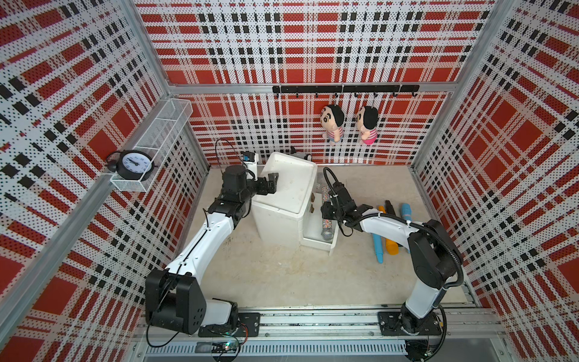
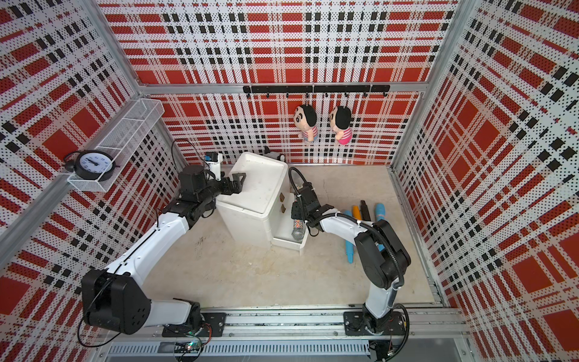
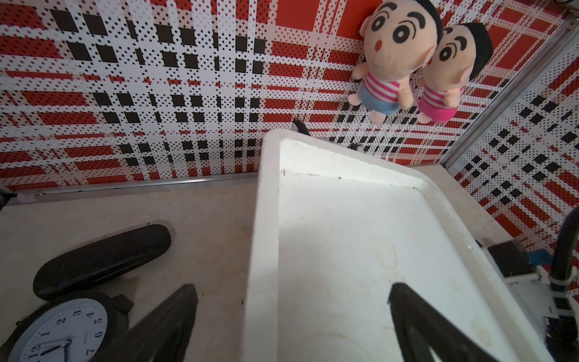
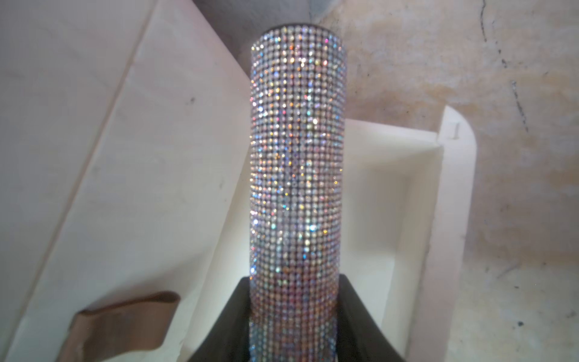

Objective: Take the microphone out of the drawer
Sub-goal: Pick up the microphone from the drawer.

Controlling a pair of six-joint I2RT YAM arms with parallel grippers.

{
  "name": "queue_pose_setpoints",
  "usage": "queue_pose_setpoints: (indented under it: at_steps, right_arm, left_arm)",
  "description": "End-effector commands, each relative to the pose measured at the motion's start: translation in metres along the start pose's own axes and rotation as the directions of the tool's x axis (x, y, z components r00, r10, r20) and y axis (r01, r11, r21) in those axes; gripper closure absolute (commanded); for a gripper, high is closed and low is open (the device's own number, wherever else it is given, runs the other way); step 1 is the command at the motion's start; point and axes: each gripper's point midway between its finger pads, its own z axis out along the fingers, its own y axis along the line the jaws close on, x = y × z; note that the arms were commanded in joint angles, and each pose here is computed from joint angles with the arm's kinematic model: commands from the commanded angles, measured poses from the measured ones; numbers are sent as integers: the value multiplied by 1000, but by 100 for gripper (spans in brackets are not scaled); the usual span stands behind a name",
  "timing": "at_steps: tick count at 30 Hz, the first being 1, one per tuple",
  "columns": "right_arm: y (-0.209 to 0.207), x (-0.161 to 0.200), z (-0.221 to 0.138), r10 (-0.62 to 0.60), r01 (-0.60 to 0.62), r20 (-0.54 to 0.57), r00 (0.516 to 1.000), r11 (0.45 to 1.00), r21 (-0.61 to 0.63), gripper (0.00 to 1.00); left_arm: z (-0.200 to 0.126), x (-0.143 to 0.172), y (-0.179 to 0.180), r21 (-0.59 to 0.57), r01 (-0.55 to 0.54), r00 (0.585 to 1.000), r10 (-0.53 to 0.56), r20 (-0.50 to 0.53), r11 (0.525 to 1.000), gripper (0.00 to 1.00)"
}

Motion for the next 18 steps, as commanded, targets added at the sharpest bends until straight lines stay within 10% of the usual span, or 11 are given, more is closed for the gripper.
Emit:
queue_pose_setpoints:
  at_steps: [1,18]
  right_arm:
    - [1,-31,-19,17,-14,115,993,1000,-26,100]
    - [-21,-91,-78,97,-54,221,970,980,-193,100]
  left_arm:
    - [-1,19,2,1,16,998,-16,-55,1000,2]
    - [-2,19,2,2,15,998,-15,-55,1000,2]
